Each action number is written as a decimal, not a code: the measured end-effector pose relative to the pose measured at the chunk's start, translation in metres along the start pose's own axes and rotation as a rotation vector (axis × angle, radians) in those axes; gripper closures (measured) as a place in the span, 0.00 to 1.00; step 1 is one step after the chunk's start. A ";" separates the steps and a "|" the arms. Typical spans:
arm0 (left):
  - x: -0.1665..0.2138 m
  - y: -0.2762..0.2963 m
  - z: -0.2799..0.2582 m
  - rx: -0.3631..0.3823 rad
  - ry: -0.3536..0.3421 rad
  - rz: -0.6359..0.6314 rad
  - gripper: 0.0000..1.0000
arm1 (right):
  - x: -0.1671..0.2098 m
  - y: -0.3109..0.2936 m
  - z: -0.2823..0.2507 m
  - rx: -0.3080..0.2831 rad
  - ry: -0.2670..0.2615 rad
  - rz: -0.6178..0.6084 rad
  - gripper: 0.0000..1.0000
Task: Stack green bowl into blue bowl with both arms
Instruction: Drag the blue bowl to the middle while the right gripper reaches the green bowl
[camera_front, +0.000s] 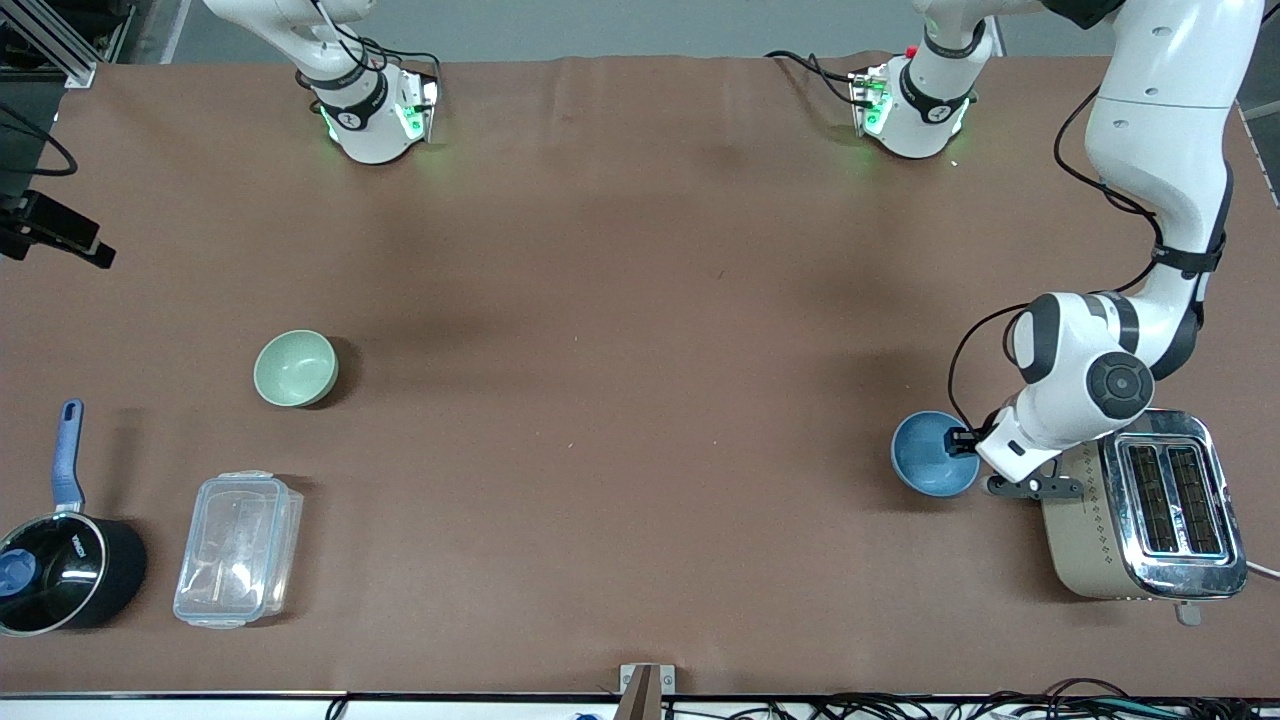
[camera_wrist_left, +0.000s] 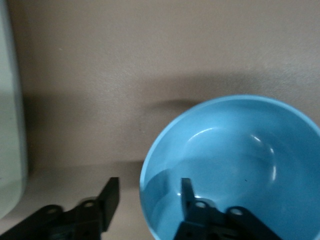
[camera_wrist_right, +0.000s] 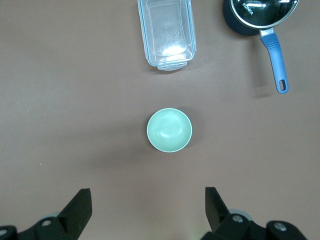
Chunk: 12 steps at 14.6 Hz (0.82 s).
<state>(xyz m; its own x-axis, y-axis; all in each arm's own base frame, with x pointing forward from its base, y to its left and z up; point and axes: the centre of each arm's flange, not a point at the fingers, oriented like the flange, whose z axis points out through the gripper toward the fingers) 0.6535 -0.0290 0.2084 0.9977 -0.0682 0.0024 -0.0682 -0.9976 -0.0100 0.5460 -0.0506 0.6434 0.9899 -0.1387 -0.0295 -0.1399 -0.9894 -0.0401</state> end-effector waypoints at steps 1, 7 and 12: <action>0.000 0.001 0.003 -0.001 -0.002 0.001 0.61 | 0.004 0.004 0.012 0.000 -0.003 0.007 0.00; 0.010 0.035 -0.019 -0.034 0.043 0.040 0.94 | 0.031 0.022 0.146 -0.005 0.043 -0.062 0.00; -0.008 0.215 -0.059 -0.186 0.058 -0.053 0.94 | 0.016 0.042 0.271 -0.025 0.112 -0.130 0.00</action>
<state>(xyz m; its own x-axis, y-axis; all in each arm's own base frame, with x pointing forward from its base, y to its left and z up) 0.6306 -0.2431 0.2657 0.9984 -0.0109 0.0560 -0.0207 -0.9840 0.1768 0.5493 -0.0829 0.3706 0.9963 -0.0118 0.0855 -0.0109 -0.9999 -0.0110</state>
